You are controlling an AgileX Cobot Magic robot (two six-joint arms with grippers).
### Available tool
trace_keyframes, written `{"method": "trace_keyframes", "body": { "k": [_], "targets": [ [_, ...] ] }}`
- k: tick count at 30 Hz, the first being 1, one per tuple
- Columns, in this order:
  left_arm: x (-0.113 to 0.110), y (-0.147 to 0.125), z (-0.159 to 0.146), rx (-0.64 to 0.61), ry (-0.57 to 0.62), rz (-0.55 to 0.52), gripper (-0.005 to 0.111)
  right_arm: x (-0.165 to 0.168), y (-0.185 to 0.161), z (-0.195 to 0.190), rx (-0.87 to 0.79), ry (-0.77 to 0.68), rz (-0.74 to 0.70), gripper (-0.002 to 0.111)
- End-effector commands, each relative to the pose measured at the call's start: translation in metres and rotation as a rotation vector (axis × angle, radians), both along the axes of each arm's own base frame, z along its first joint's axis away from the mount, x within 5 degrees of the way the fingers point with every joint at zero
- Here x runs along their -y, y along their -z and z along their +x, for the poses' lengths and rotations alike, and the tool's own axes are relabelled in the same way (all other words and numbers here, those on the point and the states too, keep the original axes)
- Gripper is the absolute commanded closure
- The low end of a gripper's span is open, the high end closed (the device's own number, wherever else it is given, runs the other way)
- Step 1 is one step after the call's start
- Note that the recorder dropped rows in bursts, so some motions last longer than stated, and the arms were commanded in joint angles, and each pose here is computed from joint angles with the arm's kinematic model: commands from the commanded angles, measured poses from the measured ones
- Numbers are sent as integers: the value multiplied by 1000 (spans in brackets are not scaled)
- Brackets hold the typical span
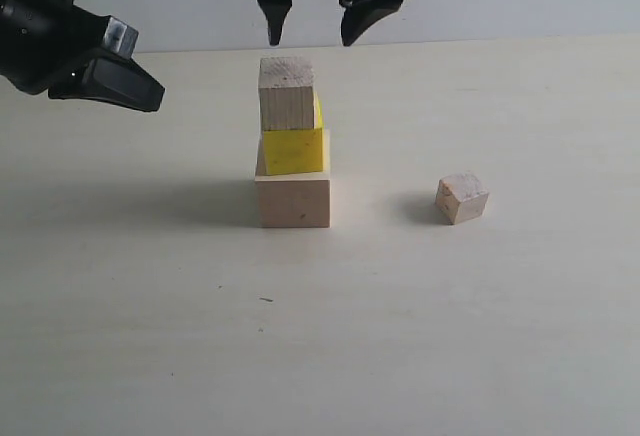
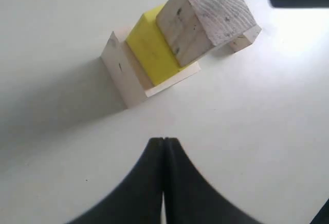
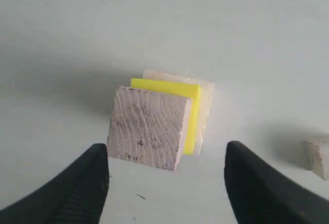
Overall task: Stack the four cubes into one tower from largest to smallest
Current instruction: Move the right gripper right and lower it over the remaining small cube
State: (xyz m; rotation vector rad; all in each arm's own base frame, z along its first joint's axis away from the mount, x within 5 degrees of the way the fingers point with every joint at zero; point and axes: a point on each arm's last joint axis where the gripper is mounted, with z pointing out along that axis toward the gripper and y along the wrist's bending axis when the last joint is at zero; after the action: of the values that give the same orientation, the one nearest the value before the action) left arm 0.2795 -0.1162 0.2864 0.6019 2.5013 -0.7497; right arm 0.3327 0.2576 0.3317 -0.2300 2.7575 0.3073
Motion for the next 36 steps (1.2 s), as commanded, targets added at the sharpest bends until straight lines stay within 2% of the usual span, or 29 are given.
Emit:
{"method": "trace_keyframes", "body": {
  "k": [1,4,6,8,13,15,22,27,32,36],
  "targets": [
    [-1,-1,-2,0,1,0,107,18,-35,-8,144,-42,-40,58],
    [-1,-1,-2,0,1,0,107,38,-48,-3,226,-12,-113,77],
    [-1,-1,-2,0,1,0,107,50,-50,4,231,-3,-123,84],
    [-1,-1,-2,0,1,0,107,61,-48,10,227,-3,-137,82],
    [-1,-1,-2,1,3,0,107,81,-32,21,190,-38,-214,60],
    [-1,-2,-2,3,1,0,107,89,-19,25,156,-30,-255,56],
    [-1,-2,-1,14,-2,2,107,111,37,36,-6,-25,-350,55],
    [-1,-2,-1,18,-2,3,107,108,72,47,-94,-91,-380,55],
    [-1,-2,-1,16,2,7,107,109,97,56,-148,-93,-407,55],
    [-2,-1,-1,19,10,27,107,113,100,57,-193,-60,-319,55]
  ]
}}
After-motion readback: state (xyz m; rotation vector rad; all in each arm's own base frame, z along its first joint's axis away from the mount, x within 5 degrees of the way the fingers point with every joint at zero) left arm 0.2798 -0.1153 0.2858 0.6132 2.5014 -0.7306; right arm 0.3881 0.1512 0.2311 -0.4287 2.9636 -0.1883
